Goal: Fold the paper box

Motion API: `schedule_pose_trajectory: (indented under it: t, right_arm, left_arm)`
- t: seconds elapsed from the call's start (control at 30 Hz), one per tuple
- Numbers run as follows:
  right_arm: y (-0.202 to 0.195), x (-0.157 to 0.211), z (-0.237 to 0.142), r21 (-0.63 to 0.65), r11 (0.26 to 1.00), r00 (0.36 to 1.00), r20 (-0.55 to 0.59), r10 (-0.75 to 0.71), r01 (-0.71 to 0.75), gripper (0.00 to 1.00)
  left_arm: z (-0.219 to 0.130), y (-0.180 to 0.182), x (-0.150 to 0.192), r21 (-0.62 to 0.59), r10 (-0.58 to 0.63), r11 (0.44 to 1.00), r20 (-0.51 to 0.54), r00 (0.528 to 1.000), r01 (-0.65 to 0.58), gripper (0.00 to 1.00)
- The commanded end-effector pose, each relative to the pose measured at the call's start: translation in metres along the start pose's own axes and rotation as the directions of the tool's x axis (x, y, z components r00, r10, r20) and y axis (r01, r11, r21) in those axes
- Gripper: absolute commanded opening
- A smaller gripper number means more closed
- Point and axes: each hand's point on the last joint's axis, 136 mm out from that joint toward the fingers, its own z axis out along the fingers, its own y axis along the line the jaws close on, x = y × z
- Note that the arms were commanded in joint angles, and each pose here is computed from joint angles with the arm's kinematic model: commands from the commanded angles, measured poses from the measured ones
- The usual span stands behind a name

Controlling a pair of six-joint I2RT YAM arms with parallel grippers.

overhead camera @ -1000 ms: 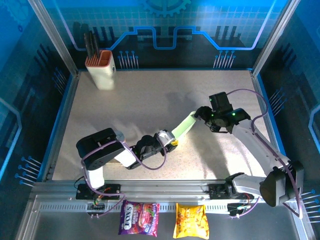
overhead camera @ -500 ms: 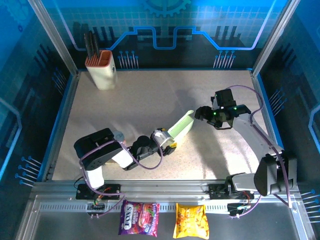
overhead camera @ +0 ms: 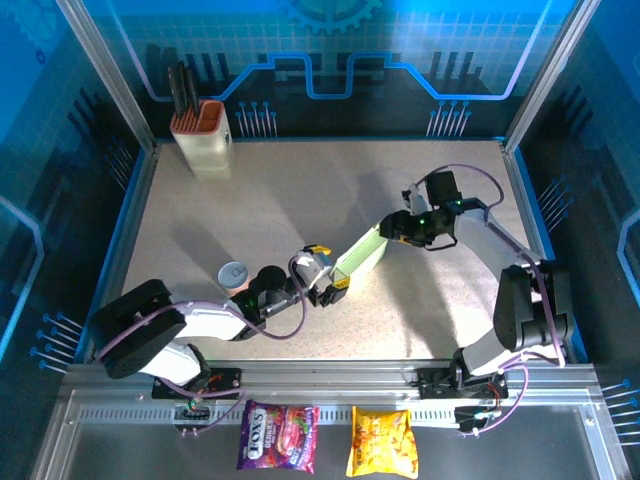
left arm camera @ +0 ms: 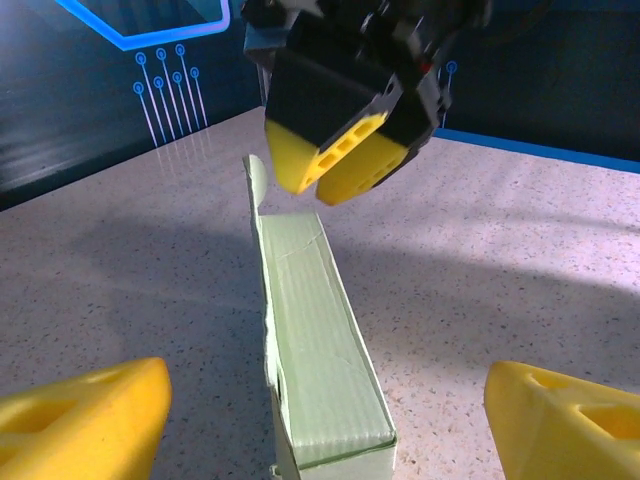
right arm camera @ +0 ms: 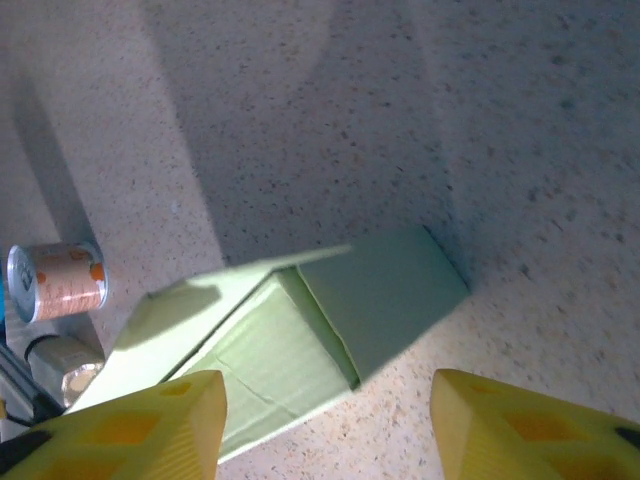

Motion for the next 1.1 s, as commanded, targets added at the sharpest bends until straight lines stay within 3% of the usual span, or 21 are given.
schedule_pose_trajectory:
  t: [0.0,0.2,0.5,1.07]
  right_arm:
    - [0.012,-0.017,-0.001,-0.07,0.995,0.997,0.022,-0.069,0.07,0.53]
    - [0.013,-0.009,0.008,-0.116,0.991,0.997,-0.015,-0.073,0.071,0.42]
    - [0.019,0.016,0.008,-0.115,0.993,0.998,-0.045,-0.04,0.034,0.35]
    - [0.068,0.079,0.023,-0.086,0.996,0.994,-0.105,-0.031,0.022,0.31]
  left_arm:
    - [-0.008,0.003,0.001,-0.012,-0.049,0.999,-0.053,0.997,0.048,0.84]
    - [-0.017,0.01,-0.019,-0.036,-0.094,0.995,-0.094,0.991,0.091,0.85]
    - [-0.021,0.011,-0.041,0.074,-0.106,0.989,-0.222,0.969,0.125,0.85]
    - [-0.037,0.03,-0.059,0.147,-0.03,0.985,-0.354,0.935,0.087,0.82]
